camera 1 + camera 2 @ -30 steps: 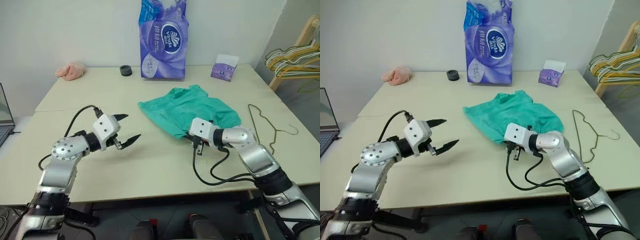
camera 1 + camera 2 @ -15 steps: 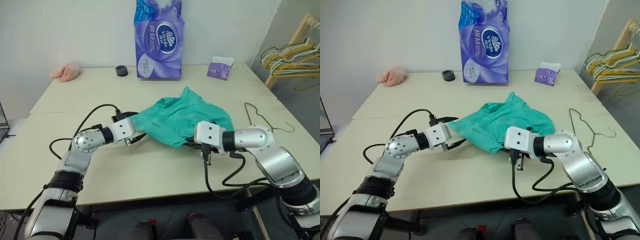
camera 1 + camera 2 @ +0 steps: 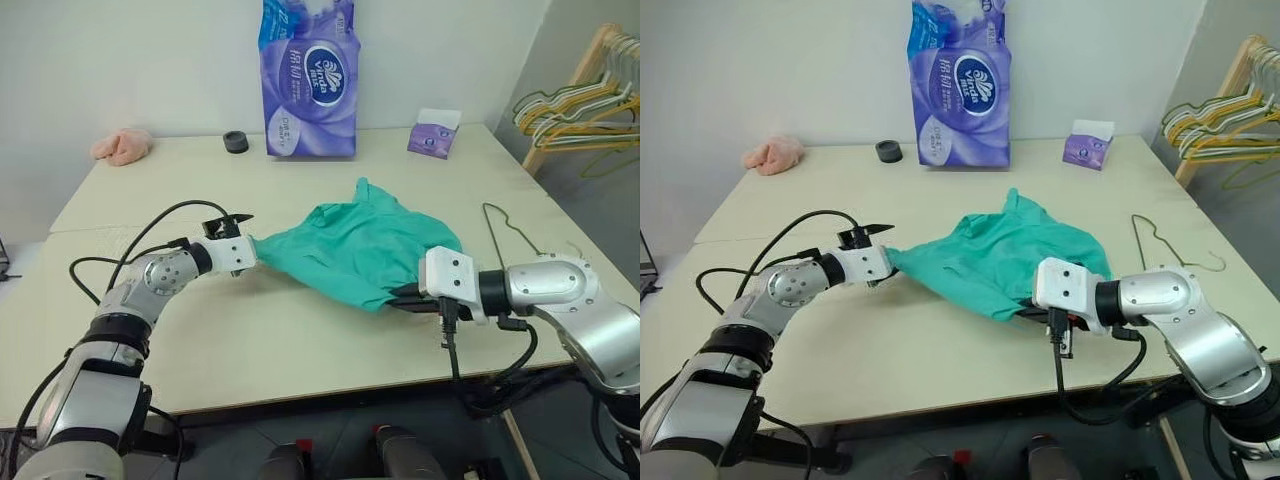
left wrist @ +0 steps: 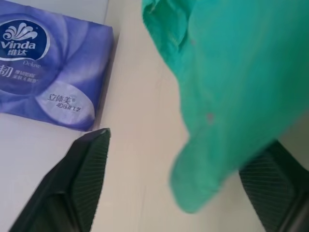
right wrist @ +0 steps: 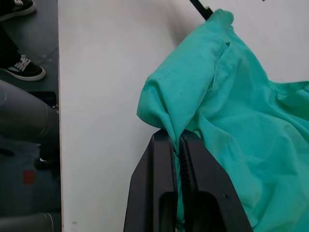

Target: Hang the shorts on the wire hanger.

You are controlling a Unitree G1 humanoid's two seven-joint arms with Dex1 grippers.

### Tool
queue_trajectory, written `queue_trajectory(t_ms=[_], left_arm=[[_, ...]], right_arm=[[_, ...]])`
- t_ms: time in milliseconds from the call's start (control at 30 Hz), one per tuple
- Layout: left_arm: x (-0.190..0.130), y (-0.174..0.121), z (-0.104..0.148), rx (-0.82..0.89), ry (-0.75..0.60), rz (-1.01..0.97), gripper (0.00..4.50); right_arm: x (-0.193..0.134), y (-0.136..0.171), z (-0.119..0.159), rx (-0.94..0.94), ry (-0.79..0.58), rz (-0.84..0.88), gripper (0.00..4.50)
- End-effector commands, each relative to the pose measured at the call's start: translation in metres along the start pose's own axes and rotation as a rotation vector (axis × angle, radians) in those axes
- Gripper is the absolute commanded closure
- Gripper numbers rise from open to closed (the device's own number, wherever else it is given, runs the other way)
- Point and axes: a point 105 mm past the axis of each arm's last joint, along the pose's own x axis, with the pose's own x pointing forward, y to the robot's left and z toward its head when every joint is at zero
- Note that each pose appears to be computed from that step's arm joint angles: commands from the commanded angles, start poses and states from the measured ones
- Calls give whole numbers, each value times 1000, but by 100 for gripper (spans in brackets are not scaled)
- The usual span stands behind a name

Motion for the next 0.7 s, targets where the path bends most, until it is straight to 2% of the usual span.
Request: queue_trajectory(t_ms=[33, 300, 467, 567, 633, 700], left_arm=[[3, 3, 8, 78, -36, -22, 186], [6, -25, 21, 158, -121, -178, 441], [-16, -53, 17, 148, -135, -440, 446], [-45, -69, 14, 48, -102, -662, 446], [-71, -78, 36, -116, -139, -808, 446], [-98, -88, 70, -243, -210, -975, 446]], right_arm=[[-8, 2, 11, -45, -21, -6, 450], [-10, 8, 10, -31, -34, 22, 450], [-27, 13, -20, -44, 95, 116, 450], [-48, -2, -58, -67, 258, 155, 450], [-65, -22, -83, -85, 373, 177, 450], [-78, -48, -99, -78, 447, 182, 450]])
